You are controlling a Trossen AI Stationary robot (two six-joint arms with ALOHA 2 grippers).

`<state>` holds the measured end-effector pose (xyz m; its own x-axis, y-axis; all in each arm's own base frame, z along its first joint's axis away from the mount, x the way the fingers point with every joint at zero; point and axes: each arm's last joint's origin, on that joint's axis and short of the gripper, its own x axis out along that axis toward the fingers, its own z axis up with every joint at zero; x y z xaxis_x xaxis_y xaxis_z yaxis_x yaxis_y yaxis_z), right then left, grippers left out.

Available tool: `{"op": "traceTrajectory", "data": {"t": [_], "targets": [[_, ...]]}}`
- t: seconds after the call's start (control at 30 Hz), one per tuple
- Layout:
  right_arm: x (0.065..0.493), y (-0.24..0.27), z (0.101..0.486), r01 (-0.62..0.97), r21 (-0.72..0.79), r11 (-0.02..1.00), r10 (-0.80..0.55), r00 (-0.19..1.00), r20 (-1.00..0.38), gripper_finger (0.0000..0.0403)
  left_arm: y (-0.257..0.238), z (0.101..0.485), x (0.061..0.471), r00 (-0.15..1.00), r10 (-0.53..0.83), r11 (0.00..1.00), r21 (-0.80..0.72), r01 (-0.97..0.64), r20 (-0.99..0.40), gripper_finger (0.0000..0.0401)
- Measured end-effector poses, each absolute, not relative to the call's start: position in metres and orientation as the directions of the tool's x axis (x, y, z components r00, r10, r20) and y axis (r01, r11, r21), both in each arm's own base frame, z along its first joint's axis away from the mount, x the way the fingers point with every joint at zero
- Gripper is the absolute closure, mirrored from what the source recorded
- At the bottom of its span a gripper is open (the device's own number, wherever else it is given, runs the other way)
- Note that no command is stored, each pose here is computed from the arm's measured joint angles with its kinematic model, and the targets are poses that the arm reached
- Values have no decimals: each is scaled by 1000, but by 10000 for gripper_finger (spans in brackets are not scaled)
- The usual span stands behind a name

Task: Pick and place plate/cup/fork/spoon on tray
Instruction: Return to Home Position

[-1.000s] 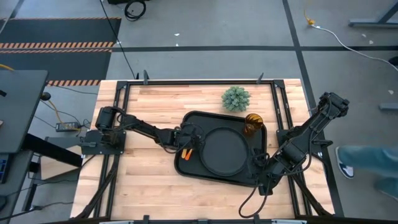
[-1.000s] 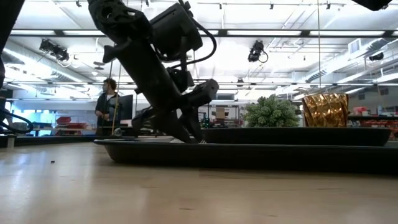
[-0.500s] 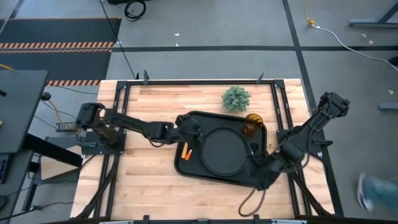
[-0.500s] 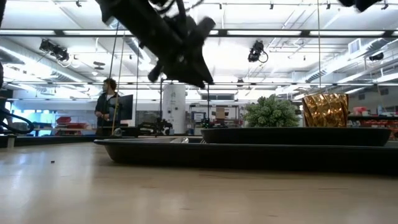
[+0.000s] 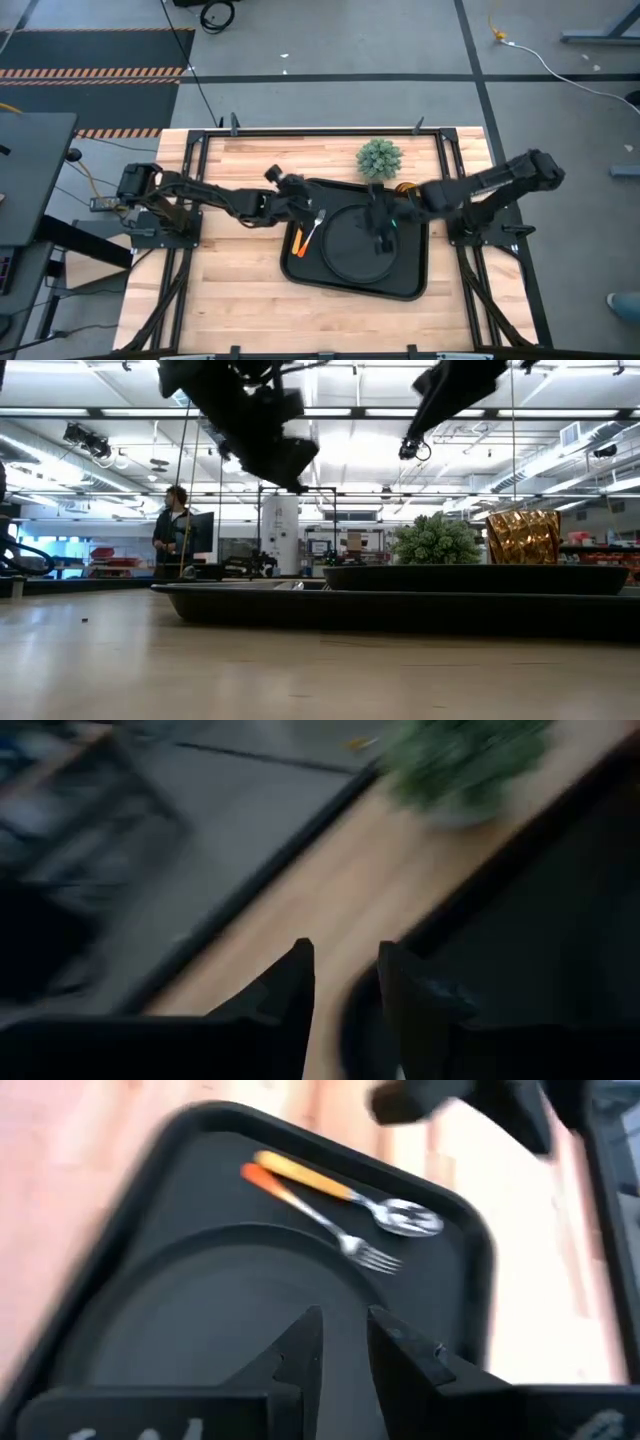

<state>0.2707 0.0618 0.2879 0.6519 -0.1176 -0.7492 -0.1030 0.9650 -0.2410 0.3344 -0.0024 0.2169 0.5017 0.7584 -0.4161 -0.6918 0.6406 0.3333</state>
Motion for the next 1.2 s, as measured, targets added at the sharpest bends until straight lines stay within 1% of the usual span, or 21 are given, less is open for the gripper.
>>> {"op": "traceTrajectory", "data": {"t": [0.1, 0.23, 0.33, 0.43, 0.5, 0.6, 0.67, 0.73, 0.83, 0.9, 0.97, 1.0, 1.03, 1.1, 1.2], "targets": [[276, 36, 289, -78, -252, 965, -144, 646, -749, 316, 1, 216, 322, 407, 813, 570, 433, -698, -416, 281], [279, 12, 289, -42, -278, 960, -189, 637, -747, 316, 1, 216, 294, 327, 848, 508, 466, -724, -416, 298], [277, 2, 289, -27, -289, 957, -199, 664, -721, 316, 1, 211, 262, 315, 853, 486, 412, -771, -416, 322], [271, -3, 291, -25, -282, 959, -177, 727, -663, 316, -1, 205, 229, 339, 846, 481, 314, -819, -412, 351], [264, -7, 295, -15, -280, 960, -168, 768, -618, 316, -3, 202, 210, 369, 839, 491, 264, -830, -401, 370], [250, -17, 300, 44, -282, 958, -199, 811, -551, 316, -3, 204, 188, 432, 826, 524, 209, -826, -363, 393], [237, -25, 302, 93, -282, 955, -232, 827, -512, 316, -3, 208, 181, 489, 811, 558, 175, -811, -322, 396], [223, -34, 302, 155, -278, 948, -271, 853, -447, 316, -2, 211, 175, 567, 772, 621, 156, -768, -286, 394], [206, -43, 292, 201, -250, 947, -278, 902, -330, 316, 0, 214, 173, 748, 632, 774, 114, -623, -202, 394], [195, -47, 278, 221, -219, 950, -277, 923, -266, 316, 2, 215, 172, 882, 463, 886, 76, -458, -88, 397], [189, -51, 267, 242, -179, 953, -277, 939, -203, 316, 6, 215, 169, 951, 307, 948, 81, -309, 31, 398], [185, -52, 261, 257, -164, 952, -286, 939, -189, 316, 8, 215, 168, 964, 251, 963, 83, -258, 84, 398], [183, -53, 257, 267, -154, 951, -293, 938, -185, 316, 12, 217, 166, 965, 231, 966, 83, -243, 127, 397], [180, -54, 254, 279, -137, 950, -302, 935, -185, 316, 21, 219, 163, 952, 251, 960, 79, -268, 176, 396], [176, -54, 255, 282, -146, 948, -305, 936, -176, 316, 35, 221, 162, 929, 320, 939, 71, -337, 186, 396]]}}
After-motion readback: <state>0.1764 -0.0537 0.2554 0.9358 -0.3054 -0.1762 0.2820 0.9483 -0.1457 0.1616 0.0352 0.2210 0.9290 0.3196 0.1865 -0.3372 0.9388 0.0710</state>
